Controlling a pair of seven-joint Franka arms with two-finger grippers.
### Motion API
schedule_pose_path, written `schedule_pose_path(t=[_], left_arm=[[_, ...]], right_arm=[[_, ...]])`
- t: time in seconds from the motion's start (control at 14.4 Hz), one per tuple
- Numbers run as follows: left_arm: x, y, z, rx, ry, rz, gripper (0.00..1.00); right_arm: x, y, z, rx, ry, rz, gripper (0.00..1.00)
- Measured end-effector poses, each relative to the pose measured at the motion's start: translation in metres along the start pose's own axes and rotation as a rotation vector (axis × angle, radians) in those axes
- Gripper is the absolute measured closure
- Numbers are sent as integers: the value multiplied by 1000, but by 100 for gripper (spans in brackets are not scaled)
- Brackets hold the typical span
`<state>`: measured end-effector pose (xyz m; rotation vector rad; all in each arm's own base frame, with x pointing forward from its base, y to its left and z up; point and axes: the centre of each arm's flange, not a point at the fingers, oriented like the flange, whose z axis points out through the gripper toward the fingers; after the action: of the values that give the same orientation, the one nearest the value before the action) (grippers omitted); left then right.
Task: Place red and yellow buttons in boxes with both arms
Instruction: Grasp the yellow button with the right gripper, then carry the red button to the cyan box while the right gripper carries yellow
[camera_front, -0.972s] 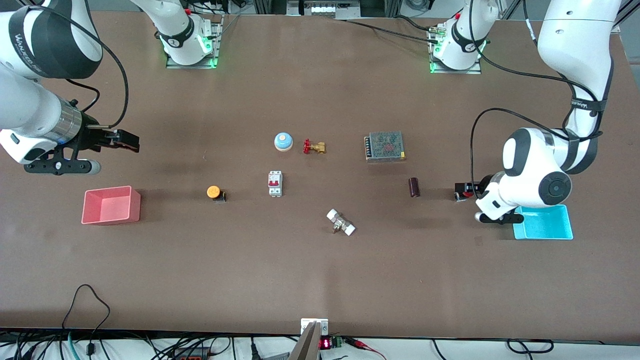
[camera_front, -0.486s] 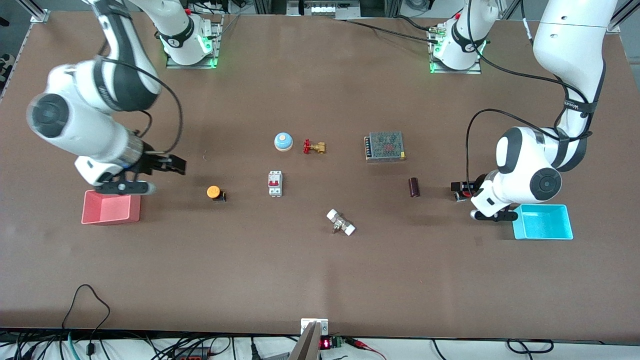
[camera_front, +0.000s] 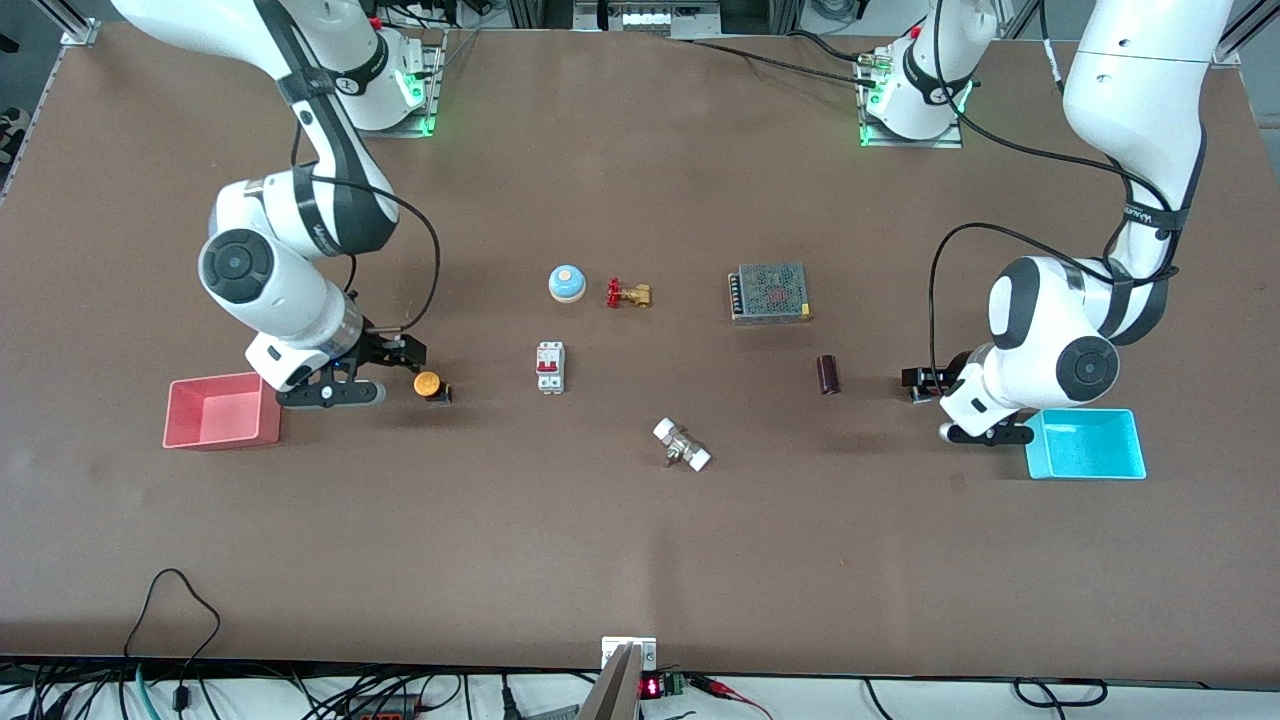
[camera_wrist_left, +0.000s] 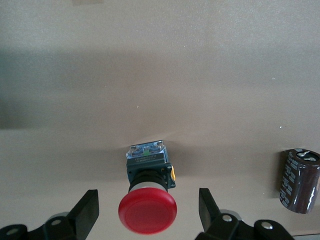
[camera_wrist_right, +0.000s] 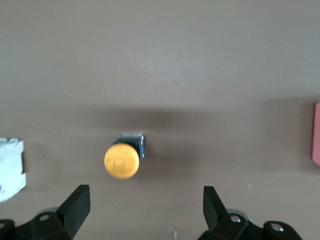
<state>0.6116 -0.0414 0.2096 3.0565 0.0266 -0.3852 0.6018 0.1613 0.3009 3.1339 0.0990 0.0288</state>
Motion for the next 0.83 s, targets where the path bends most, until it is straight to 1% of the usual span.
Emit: schedule_pose_path(t=[0.07, 0.14, 0.35, 0.42, 0.56, 0.69, 0.83], left_arm=[[0, 0, 1, 0, 1, 0, 18], [0, 0, 1, 0, 0, 0, 30], [0, 0, 2, 0, 0, 0, 59], [0, 0, 2, 0, 0, 0, 65], [0, 0, 2, 0, 0, 1, 65], [2, 1, -4, -1, 10, 1, 65], [1, -1, -28, -1, 30, -2, 65]], right_arm=[[2, -4, 9, 2, 12, 0, 0], [3, -8, 17, 6, 20, 3, 0], [4, -19, 34, 19, 40, 17, 0], [5, -20, 38, 22, 45, 20, 0], [5, -20, 47, 22, 41, 20, 0], [3, -20, 59, 18, 25, 20, 0], [2, -19, 69, 16, 12, 20, 0]])
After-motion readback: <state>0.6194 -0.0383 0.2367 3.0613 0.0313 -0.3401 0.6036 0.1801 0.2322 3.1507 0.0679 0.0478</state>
